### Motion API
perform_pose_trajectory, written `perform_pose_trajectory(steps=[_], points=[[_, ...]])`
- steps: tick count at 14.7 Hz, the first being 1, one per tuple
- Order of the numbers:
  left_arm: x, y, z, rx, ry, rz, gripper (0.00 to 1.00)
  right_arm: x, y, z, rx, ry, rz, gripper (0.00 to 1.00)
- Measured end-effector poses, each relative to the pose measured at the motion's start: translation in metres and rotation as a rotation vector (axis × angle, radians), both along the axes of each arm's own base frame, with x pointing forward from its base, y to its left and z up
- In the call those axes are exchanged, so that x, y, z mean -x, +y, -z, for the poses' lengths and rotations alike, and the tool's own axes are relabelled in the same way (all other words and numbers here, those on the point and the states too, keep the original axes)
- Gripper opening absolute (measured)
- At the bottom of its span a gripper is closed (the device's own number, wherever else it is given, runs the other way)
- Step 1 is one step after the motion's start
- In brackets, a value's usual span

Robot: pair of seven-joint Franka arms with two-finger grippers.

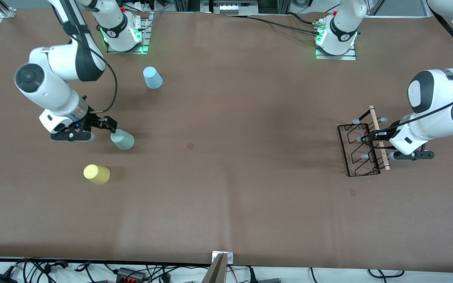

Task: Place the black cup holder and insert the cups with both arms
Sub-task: 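Grasp the rack handle with the left gripper while the right gripper grips the teal cup, then carry the black rack to the table middle with the left gripper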

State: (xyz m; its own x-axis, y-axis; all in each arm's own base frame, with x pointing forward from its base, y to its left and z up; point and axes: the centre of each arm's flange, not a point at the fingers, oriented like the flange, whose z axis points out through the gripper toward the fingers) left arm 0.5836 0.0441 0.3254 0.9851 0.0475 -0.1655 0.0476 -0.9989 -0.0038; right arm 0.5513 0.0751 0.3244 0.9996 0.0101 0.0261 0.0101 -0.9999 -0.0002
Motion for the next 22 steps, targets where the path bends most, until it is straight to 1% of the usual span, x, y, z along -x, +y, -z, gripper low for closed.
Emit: perform_pose_trajectory(steps=[1, 2, 3, 4, 5, 8, 10, 12, 14, 17, 19, 21, 22], points=[[0.0, 0.0, 0.0, 0.0, 0.0, 0.0, 0.37, -0.001, 0.002, 0.009, 0.001, 0.004, -0.003, 1.0], [0.0, 0.0, 0.0, 0.0, 0.0, 0.001, 0.3, -0.002, 0.002, 0.017, 0.001, 0.009, -0.004, 1.0], [0.0, 0.0, 0.0, 0.0, -0.001, 0.001, 0.3, -0.002, 0.002, 0.023, 0.002, 0.014, -0.004, 1.0], [0.0, -0.001, 0.0, 0.0, -0.002, 0.001, 0.24, -0.002, 0.002, 0.026, 0.002, 0.018, -0.004, 1.0], [0.0, -0.001, -0.001, 0.0, -0.003, 0.002, 0.15, -0.002, 0.002, 0.026, 0.003, 0.019, -0.004, 1.0], [-0.002, -0.005, -0.004, 0.001, -0.013, 0.009, 0.16, -0.002, 0.002, 0.026, 0.002, 0.019, -0.004, 1.0], [-0.007, -0.014, -0.018, 0.003, -0.023, 0.024, 0.16, -0.002, 0.002, 0.026, 0.003, 0.019, -0.004, 1.0], [-0.015, -0.037, -0.048, 0.013, -0.01, 0.062, 0.16, -0.002, 0.002, 0.026, 0.003, 0.019, -0.003, 1.0], [-0.02, -0.073, -0.087, 0.027, 0.01, 0.123, 0.16, -0.003, 0.001, 0.026, 0.003, 0.019, -0.002, 1.0], [-0.013, -0.157, -0.118, 0.052, 0.006, 0.243, 0.16, -0.002, 0.0, 0.029, -0.007, 0.025, 0.023, 1.0], [0.001, -0.225, -0.122, 0.061, 0.004, 0.298, 0.16, -0.002, 0.002, 0.034, -0.036, 0.036, 0.065, 1.0], [0.021, -0.301, -0.12, 0.056, 0.004, 0.293, 0.16, -0.002, 0.005, 0.041, -0.047, 0.044, 0.076, 1.0], [0.032, -0.338, -0.116, 0.049, 0.008, 0.264, 0.16, -0.001, 0.008, 0.044, -0.047, 0.049, 0.076, 1.0]])
